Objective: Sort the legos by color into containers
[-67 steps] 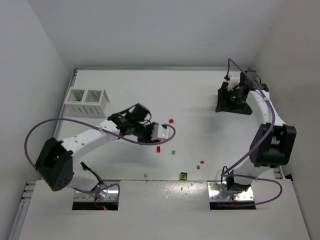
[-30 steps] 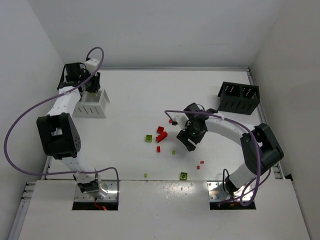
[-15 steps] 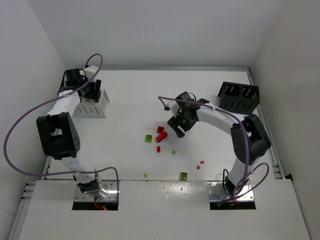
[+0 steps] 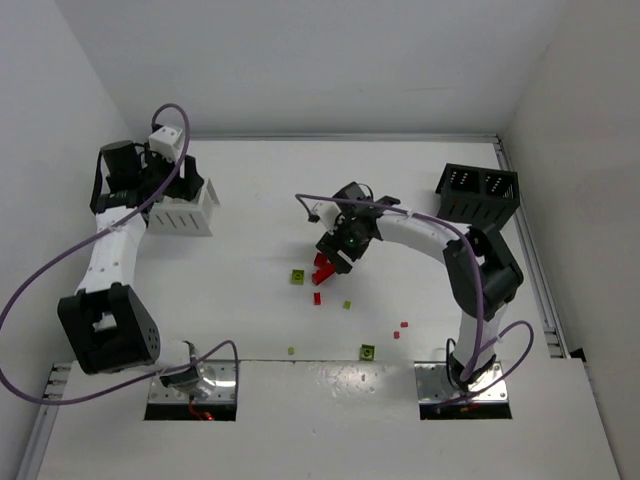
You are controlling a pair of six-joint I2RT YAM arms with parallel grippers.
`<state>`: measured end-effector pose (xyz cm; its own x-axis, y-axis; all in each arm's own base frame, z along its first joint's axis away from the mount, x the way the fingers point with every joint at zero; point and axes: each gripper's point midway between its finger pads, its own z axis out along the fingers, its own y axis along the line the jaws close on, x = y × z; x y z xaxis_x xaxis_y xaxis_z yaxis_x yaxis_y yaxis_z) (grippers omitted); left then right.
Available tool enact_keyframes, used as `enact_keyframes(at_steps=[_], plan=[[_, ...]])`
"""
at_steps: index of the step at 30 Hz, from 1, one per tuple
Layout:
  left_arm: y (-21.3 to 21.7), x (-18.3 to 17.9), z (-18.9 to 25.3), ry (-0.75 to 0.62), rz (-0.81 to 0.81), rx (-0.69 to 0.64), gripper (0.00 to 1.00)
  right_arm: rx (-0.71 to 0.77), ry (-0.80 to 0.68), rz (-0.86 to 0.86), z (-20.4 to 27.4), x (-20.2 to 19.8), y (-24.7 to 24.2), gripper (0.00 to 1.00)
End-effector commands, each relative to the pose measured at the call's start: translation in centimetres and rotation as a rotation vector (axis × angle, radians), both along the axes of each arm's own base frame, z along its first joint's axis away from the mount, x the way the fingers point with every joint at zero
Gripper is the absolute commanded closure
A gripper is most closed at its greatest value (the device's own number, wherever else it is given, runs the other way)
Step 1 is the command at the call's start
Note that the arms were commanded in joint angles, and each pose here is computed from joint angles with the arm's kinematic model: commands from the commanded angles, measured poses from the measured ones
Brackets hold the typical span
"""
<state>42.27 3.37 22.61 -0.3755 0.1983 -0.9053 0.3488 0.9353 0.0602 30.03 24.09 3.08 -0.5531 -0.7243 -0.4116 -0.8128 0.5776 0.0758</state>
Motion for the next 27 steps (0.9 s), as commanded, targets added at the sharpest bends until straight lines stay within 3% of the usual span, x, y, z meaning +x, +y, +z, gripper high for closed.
enact_keyframes(at_steps=[1, 5, 11, 18, 25, 27], plan=[[-2.5, -1.6, 3.6, -0.102, -0.107, -0.032, 0.29, 0.076, -0.122, 0.236, 1.4, 0.3, 3.3, 0.27], [-3.3, -2.8, 4.1, -0.096, -0.140, -0.041, 0.29, 0.071, -0.196, 0.353, 1.4, 0.2, 4.6, 0.25], [-4.1, -4.1, 4.1, -0.089, -0.170, -0.050, 0.29, -0.002, -0.193, 0.507, -1.3, -0.6, 5.5, 0.25], [-4.1, -4.7, 3.9, -0.094, -0.180, -0.029, 0.29, -0.045, -0.184, 0.544, -3.3, -0.8, 6.0, 0.28], [-4.9, -5.7, 3.3, -0.102, -0.230, 0.002, 0.29, -0.075, -0.247, 0.498, -3.0, 0.3, 5.5, 0.69], [-6.0, -6.1, 2.8, -0.107, -0.278, 0.051, 0.29, -0.060, -0.255, 0.474, -2.1, 0.2, 5.5, 0.85]])
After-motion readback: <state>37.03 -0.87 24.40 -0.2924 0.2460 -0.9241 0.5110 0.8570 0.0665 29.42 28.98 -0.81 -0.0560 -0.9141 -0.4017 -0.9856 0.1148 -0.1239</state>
